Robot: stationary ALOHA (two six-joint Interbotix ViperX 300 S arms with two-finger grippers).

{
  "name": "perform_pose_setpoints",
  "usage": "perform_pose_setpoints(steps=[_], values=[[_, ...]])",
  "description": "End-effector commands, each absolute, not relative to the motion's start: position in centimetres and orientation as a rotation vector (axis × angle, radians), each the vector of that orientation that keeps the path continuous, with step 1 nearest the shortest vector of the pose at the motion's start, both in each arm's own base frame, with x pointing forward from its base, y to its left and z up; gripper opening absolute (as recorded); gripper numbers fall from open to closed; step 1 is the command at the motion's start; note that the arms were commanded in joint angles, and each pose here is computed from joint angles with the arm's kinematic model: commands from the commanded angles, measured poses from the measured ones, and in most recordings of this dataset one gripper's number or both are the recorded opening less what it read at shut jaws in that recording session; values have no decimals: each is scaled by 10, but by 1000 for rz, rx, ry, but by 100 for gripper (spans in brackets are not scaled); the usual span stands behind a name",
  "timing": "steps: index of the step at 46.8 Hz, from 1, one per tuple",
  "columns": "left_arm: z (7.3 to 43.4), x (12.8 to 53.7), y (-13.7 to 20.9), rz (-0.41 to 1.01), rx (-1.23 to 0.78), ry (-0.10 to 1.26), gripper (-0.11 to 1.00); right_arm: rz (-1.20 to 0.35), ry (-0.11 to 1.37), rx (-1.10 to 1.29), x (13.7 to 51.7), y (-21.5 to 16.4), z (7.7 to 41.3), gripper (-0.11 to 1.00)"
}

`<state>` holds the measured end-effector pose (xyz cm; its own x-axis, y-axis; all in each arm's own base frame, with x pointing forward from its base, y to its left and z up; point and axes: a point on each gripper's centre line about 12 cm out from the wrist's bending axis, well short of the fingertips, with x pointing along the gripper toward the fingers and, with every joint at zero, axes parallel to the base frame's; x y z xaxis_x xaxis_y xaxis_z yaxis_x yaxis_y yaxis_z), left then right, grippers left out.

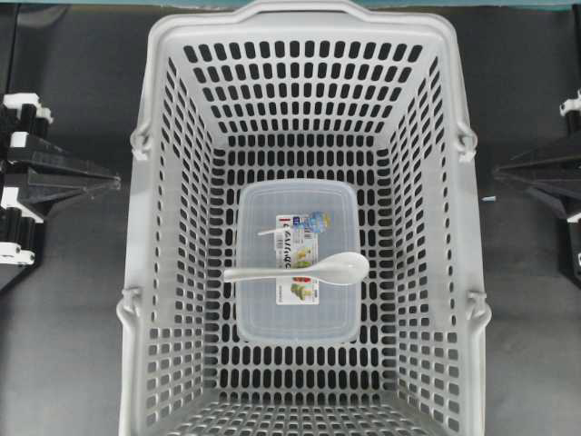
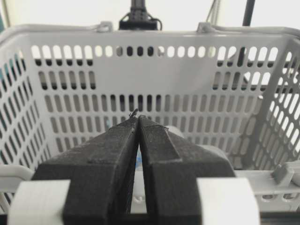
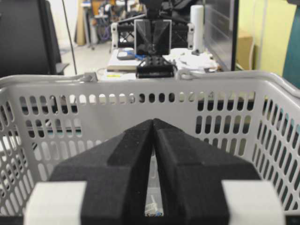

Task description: Pick up the chinese spoon from the shopping basket with the left arm.

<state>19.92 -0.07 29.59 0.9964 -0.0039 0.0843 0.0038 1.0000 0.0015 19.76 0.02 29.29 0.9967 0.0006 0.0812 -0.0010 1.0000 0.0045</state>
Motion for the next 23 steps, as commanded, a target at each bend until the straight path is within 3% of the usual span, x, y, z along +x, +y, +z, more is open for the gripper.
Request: perform_pose_setpoints(steps=[1,4,7,14,23], values=[[302,202,-2,-12,23,-72,6,-3,-86,24,200,0,296,0],[309,204,-2,-12,19,-61,7,-1,-80,30,199,0,295,5],[318,205,-2,-11,18,-58,0,1,-71,44,200,0,294,-1],[345,210,-2,-9,15,-40,0,9,-70,84,200,1,296,-1],[356,231,-6,-23,33,151,0,10,-58,97,200,2,295,-1]])
